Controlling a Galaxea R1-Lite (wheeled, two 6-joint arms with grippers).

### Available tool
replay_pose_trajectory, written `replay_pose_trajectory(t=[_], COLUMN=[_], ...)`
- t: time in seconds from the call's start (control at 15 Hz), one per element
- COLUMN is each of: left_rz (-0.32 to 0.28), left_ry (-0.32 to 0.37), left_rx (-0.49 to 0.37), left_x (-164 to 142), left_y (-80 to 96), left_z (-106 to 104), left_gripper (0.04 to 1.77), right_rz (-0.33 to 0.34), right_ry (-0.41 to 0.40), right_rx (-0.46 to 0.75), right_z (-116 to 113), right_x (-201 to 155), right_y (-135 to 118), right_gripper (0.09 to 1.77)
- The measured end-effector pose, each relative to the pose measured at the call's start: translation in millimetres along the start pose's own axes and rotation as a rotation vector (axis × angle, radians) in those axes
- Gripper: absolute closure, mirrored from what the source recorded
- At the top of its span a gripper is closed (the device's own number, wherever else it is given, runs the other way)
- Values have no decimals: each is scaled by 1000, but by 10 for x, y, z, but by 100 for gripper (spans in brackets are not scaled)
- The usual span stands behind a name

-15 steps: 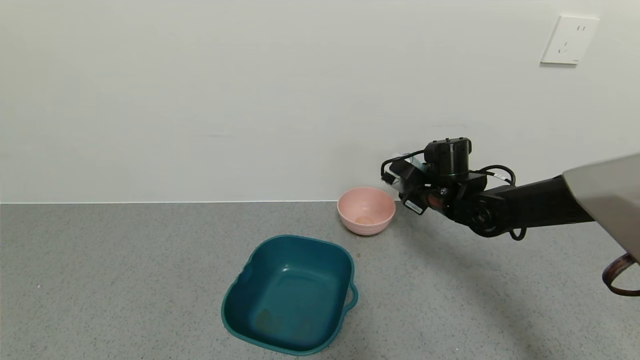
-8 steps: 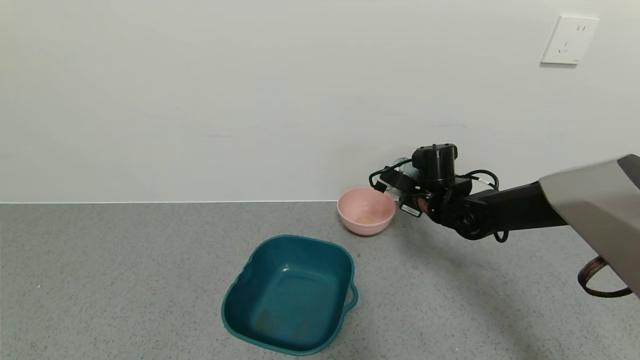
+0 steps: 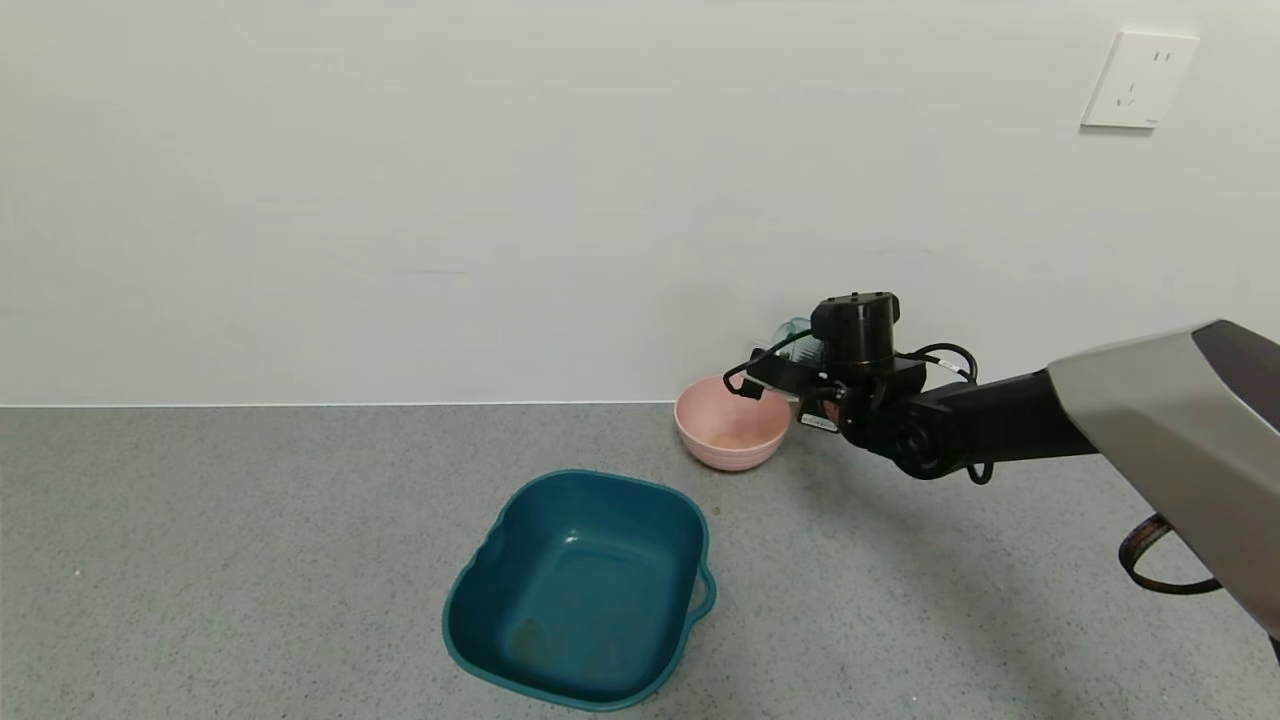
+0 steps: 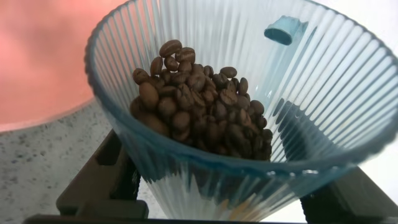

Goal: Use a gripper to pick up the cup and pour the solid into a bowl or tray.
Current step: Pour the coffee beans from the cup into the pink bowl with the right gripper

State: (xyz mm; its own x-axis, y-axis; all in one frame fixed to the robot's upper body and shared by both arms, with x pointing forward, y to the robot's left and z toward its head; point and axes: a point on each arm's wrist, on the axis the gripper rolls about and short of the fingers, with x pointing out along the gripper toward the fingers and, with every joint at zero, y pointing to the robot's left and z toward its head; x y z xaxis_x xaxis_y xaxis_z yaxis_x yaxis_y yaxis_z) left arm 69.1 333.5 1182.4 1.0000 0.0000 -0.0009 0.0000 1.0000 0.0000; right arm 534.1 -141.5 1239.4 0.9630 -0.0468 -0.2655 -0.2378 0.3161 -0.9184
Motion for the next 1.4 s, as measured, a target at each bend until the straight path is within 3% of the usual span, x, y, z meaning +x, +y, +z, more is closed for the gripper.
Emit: replay_pose_trajectory(t=[0.4, 1.4], left_rz=[0, 0], left_ry=[0, 0], left_rx=[0, 0], left_x=[0, 0], left_y=[0, 0], left_z=[0, 0], left_gripper=[5, 5], right_rz=[-22, -16], right_ry=[33, 4], right_rx=[-170, -351], right_z=[-36, 130], right_x=[38, 119], right_y=[-34, 144], right_gripper=[47, 47])
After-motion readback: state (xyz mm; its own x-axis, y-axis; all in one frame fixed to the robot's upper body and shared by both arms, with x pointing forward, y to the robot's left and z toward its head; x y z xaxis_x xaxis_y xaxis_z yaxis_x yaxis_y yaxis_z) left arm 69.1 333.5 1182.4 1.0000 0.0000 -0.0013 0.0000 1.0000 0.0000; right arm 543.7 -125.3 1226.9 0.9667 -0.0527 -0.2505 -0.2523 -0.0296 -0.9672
